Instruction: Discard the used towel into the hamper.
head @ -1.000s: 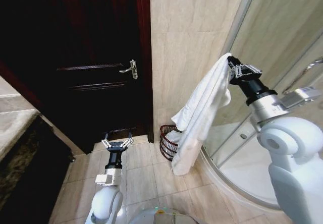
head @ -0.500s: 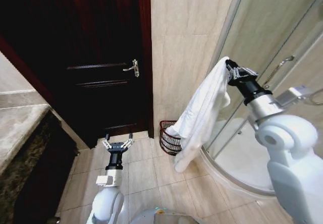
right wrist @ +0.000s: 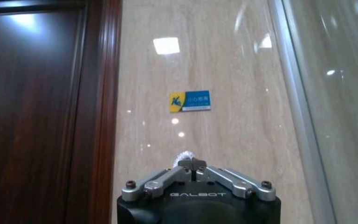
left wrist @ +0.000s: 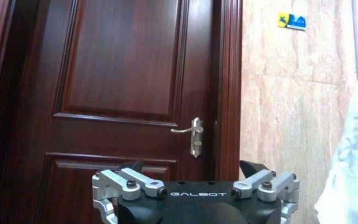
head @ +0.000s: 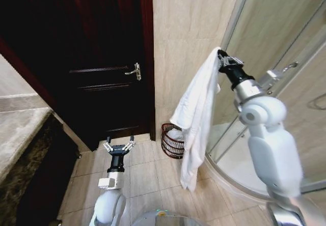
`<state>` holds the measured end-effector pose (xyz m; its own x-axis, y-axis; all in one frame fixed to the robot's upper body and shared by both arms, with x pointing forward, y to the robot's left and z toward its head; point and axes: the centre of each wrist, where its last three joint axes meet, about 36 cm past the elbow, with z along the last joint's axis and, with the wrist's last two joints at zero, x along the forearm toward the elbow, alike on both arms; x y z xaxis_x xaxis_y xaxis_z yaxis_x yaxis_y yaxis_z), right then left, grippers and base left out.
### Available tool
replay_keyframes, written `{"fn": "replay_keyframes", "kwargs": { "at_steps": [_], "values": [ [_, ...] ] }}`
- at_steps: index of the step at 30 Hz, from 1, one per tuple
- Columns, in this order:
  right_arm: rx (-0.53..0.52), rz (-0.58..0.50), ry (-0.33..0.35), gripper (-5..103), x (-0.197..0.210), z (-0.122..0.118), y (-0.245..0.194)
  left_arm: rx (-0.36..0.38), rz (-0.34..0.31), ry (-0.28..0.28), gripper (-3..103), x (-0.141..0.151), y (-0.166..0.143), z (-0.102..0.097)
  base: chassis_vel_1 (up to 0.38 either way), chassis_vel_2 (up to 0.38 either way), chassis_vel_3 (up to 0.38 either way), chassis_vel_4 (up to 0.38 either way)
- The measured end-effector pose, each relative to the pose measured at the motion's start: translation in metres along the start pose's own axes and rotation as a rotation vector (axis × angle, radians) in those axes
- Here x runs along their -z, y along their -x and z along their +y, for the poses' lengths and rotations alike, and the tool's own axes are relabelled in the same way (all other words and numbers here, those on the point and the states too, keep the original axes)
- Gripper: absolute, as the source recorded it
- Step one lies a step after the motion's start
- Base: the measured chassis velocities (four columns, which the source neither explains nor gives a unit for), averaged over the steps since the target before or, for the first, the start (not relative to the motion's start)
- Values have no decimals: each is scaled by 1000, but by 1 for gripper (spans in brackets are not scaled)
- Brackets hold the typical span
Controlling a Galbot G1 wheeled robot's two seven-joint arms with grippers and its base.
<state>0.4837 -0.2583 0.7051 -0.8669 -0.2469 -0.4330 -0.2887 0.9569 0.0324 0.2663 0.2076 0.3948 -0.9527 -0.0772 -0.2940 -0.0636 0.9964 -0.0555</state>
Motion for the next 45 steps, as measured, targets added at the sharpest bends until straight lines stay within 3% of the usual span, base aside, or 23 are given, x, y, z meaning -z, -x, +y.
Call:
{"fn": "replay_keyframes", "kwargs": {
  "at_steps": [13, 25, 39, 42, 45],
  "values": [
    [-17, -24, -126, 0, 64, -36, 64, 9, 3, -13, 100, -3, -1, -2, 0, 0, 0, 0],
    [-3, -36, -152, 0, 112, -24, 128, 0, -22, -38, 100, 1, 0, -8, 0, 0, 0, 0],
    [-55, -62, -221, 0, 149, -39, 186, 9, -36, -43, 100, 3, -4, -9, 0, 0, 0, 0],
    [-72, -65, -277, 0, 157, -47, 202, 8, -36, -43, 100, 5, -6, -10, 0, 0, 0, 0],
    [-77, -71, -291, 0, 168, -47, 212, 6, -38, -44, 100, 6, -7, -10, 0, 0, 0, 0]
  ]
}}
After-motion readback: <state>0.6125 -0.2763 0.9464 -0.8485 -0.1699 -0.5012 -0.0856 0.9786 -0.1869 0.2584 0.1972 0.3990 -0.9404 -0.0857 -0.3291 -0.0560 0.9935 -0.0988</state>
